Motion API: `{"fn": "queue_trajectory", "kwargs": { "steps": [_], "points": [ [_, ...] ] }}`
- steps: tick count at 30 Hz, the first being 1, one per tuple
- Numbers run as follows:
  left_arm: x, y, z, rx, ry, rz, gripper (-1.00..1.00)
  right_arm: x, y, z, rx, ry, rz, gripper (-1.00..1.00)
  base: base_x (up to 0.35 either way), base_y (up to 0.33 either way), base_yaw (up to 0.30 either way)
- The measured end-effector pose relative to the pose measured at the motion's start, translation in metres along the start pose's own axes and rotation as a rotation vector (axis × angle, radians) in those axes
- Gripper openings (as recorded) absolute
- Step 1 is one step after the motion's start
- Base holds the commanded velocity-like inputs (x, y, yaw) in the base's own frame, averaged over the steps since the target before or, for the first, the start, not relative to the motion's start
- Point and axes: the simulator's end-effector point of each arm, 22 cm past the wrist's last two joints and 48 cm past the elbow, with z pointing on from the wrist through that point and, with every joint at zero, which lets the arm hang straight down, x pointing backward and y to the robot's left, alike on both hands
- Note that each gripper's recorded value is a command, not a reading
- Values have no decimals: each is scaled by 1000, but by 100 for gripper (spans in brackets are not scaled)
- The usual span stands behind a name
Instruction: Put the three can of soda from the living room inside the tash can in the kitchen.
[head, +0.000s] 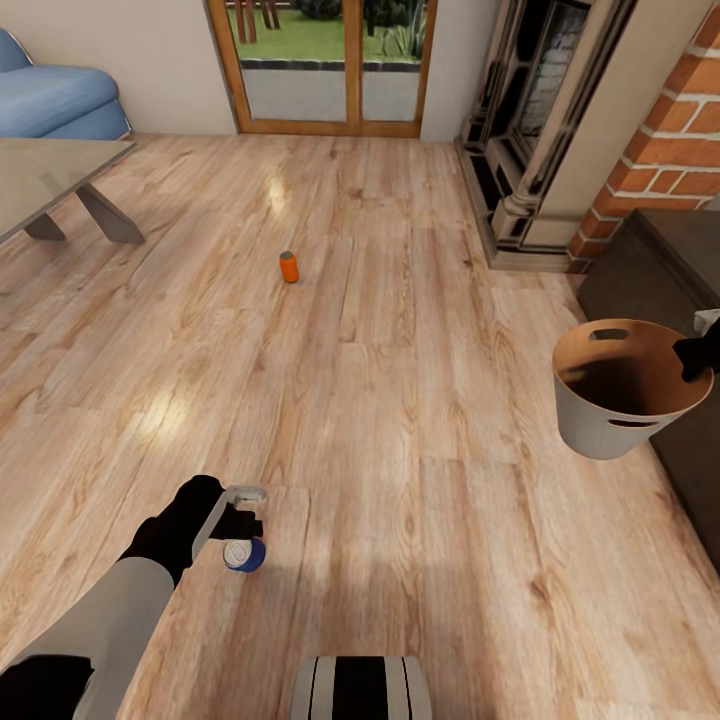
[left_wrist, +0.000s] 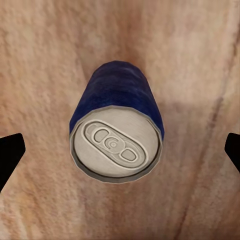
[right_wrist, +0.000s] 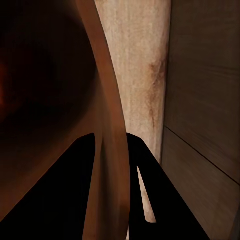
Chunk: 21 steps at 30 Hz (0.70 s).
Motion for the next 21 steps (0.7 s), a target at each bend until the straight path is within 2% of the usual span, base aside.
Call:
{"fn": "queue_trajectory", "kwargs": {
  "steps": [4,17,21],
  "points": [
    [0,0,0,0,0,0,100,0,-1,0,0,0,2,-100,3,0,0],
    [16,-1,28,2,53,1,100,3,10,37,7,53,-15,-100,0,0,0],
    [16,-1,28,2,52,1,100,3,10,37,10,53,-17,-100,0,0,0]
  ]
}}
